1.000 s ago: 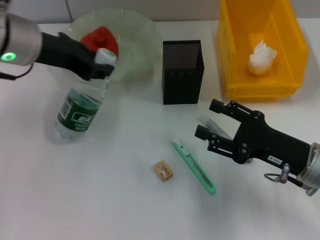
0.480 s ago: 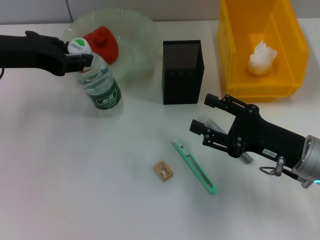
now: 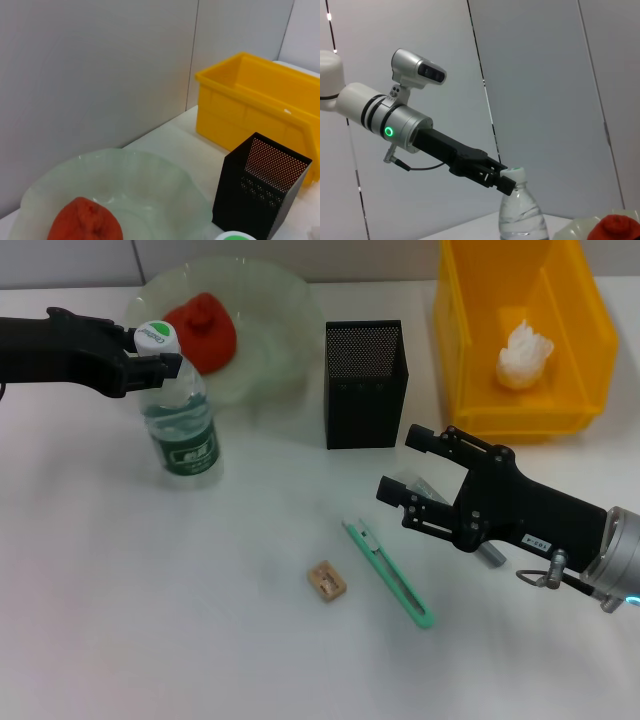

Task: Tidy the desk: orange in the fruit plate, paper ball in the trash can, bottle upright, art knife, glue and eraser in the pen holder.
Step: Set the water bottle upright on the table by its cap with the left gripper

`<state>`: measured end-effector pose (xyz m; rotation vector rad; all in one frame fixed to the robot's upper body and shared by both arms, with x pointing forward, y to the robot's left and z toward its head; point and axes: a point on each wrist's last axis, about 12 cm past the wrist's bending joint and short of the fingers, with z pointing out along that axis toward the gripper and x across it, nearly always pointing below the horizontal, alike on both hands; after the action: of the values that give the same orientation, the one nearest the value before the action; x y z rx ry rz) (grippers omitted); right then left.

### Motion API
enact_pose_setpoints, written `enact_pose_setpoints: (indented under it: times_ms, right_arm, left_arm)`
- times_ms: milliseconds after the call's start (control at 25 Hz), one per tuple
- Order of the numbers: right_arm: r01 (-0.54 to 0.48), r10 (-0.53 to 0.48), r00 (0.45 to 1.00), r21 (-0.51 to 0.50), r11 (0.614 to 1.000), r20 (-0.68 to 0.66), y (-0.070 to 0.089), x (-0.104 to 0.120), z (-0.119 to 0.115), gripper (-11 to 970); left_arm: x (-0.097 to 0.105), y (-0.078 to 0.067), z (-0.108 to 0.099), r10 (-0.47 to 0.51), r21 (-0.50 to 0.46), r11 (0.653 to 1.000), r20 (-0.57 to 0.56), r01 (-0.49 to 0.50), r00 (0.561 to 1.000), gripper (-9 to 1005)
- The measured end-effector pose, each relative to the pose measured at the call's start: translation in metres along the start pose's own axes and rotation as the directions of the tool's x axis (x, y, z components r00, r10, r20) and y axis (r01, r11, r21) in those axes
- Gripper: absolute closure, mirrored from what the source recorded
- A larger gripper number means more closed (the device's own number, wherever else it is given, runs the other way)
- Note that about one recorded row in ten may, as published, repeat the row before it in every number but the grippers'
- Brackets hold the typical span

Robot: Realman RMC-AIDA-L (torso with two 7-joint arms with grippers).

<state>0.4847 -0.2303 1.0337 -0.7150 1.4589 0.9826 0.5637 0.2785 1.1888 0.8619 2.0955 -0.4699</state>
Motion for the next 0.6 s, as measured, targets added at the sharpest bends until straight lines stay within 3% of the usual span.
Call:
enact_pose_setpoints:
  times_ms: [600]
  right_arm:
    - [-0.007,0.007,1.0,0.004,1.0,-0.005,-0.001,0.0,0.001,200]
  left_arm:
    - [0.0,0.002,0.01,-0.042,0.037,0.998,0.015,0.042,0.999,501]
